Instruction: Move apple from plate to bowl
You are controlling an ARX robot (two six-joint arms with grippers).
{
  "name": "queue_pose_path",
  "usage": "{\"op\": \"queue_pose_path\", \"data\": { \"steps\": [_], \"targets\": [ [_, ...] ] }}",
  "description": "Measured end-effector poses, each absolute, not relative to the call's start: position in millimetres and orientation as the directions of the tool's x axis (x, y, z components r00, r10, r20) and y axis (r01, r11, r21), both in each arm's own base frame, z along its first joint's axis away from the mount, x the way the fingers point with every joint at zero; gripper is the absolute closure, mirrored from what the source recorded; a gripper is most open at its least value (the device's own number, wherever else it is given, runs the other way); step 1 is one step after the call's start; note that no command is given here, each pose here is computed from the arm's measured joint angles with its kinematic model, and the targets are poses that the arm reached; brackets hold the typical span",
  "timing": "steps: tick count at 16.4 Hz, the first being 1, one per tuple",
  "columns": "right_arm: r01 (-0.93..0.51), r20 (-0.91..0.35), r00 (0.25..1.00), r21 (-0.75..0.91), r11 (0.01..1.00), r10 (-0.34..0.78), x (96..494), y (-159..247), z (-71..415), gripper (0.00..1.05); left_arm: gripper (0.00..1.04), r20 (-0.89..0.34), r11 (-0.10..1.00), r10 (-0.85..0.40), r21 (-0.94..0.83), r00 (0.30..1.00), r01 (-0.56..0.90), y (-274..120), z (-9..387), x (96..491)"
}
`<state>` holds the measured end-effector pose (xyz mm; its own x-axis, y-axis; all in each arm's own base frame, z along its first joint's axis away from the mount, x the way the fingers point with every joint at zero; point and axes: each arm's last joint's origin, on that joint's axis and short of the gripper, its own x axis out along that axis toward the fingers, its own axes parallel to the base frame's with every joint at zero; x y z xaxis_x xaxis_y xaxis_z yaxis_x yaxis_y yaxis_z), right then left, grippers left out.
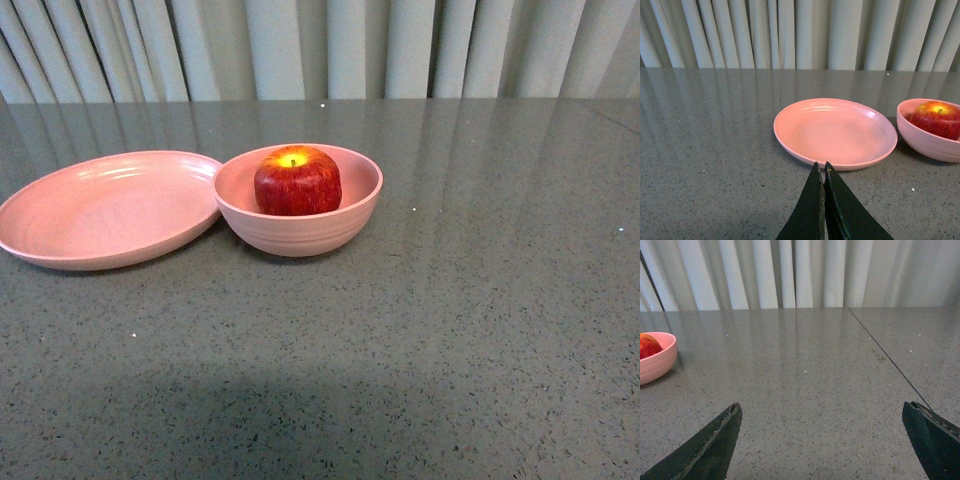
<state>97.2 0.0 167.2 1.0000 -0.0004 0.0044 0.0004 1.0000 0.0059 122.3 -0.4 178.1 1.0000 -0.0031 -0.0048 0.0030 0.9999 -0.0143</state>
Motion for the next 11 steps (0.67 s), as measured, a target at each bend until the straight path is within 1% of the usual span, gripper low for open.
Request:
{"op": "queue_pose_path", "data": {
  "steps": [2,3,4,11],
  "targets": [
    [0.000,0.004,1.000,0.006,1.000,0.000,97,0,167,0.07,1.04,-0.002,1.000,-0.003,-0.014,1.000,0.003,0,176,119],
    [0.000,0.005,1.000,0.006,1.000,0.000,97,0,167,0.07,1.04,0.023,1.000,-0.003,-0.014,1.000,0.003,0,174,118],
    [0.001,0.004,1.000,0.006,1.000,-0.001,97,0,167,0.07,1.04,0.008,1.000,-0.003,-0.014,1.000,0.003,0,171,116],
    [0.001,0.005,1.000,0.006,1.000,-0.001,97,0,167,0.07,1.04,0.015,1.000,-0.003,-0.014,1.000,0.003,0,171,108]
  ]
}}
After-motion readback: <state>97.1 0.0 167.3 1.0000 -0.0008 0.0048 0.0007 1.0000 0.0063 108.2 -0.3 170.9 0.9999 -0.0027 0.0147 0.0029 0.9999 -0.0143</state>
